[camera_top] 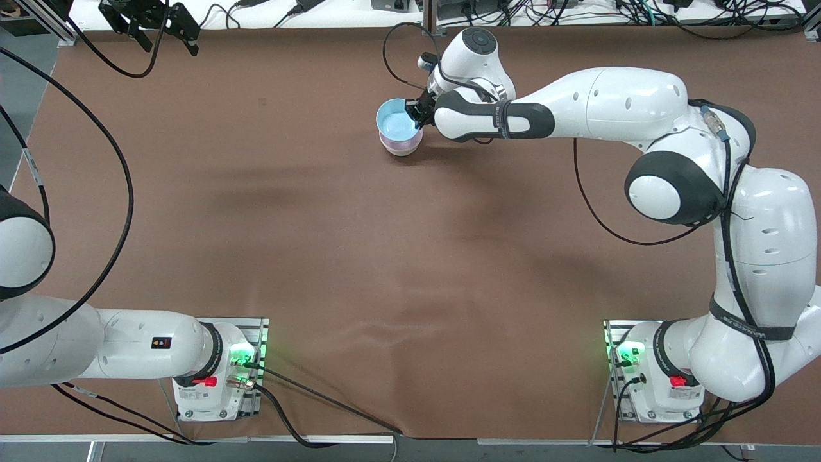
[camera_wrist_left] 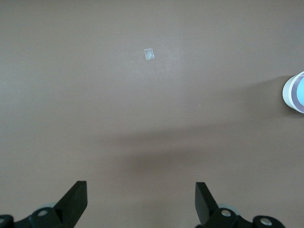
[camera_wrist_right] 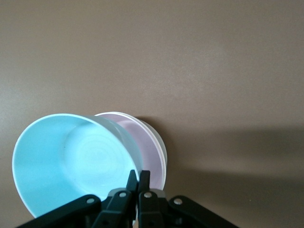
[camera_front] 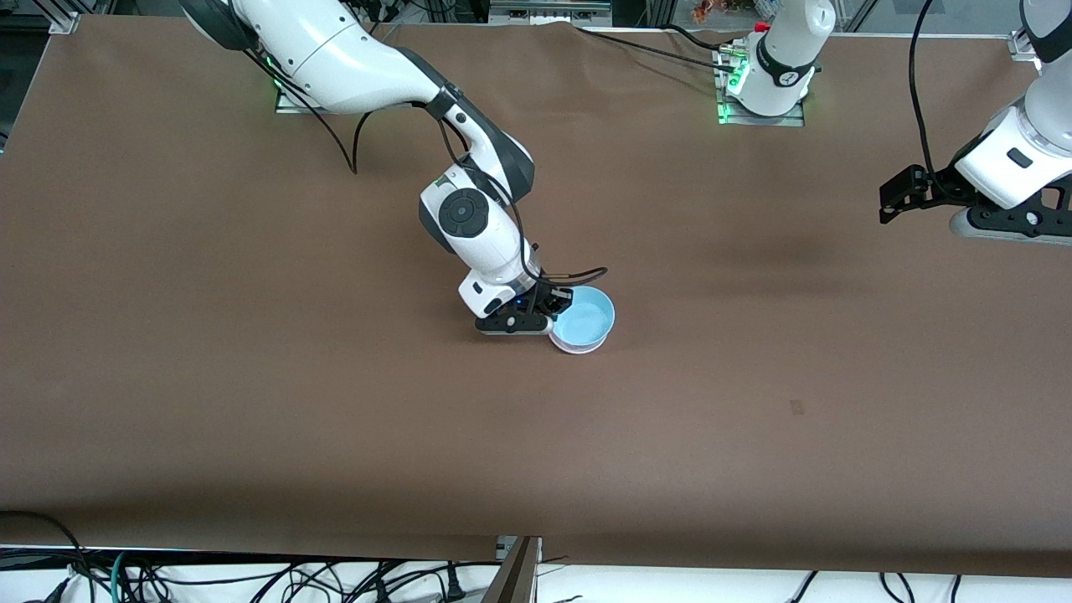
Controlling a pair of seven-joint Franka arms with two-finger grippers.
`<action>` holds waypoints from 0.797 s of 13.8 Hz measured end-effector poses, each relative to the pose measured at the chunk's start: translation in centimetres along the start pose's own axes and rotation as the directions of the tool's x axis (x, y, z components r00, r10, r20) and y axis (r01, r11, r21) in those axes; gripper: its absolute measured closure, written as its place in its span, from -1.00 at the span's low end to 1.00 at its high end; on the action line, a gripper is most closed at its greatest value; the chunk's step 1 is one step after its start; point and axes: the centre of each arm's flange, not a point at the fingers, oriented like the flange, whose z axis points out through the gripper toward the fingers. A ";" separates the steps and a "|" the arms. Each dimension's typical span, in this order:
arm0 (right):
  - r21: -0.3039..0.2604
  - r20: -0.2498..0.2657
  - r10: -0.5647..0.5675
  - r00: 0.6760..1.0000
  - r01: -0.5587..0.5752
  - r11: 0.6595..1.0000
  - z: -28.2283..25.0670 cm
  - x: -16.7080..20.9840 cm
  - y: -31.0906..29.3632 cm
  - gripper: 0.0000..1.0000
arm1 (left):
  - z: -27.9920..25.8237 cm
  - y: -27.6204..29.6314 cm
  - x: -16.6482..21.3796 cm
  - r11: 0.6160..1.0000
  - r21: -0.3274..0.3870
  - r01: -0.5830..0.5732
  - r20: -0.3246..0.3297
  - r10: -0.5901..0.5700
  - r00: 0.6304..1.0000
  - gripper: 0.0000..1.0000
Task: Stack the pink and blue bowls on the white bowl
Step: 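Lower the blue bowl into the pink bowl with the right gripper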
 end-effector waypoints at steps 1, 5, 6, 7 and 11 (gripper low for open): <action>-0.001 0.000 0.000 1.000 0.000 1.000 0.0 0.0 0.0 0.96 | 0.0 0.0 0.0 1.000 0.000 0.000 0.000 0.000 1.000 -1.00; -0.001 0.000 0.000 1.000 0.000 1.000 0.0 0.0 0.0 0.96 | 0.0 0.0 0.0 1.000 0.000 0.000 0.001 0.000 1.000 -1.00; -0.001 -0.001 0.000 1.000 0.000 1.000 0.0 0.0 0.0 0.96 | 0.0 0.0 0.1 1.000 0.000 0.000 0.001 0.000 1.000 -1.00; -0.004 0.002 0.000 1.000 0.000 1.000 0.0 0.0 0.1 0.96 | 0.0 0.0 0.1 1.000 0.000 0.000 0.001 0.000 1.000 -1.00; -0.035 0.033 0.001 0.999 0.000 0.999 0.4 -0.2 0.4 0.96 | 0.0 0.0 0.1 1.000 0.000 0.000 0.000 0.000 1.000 -1.00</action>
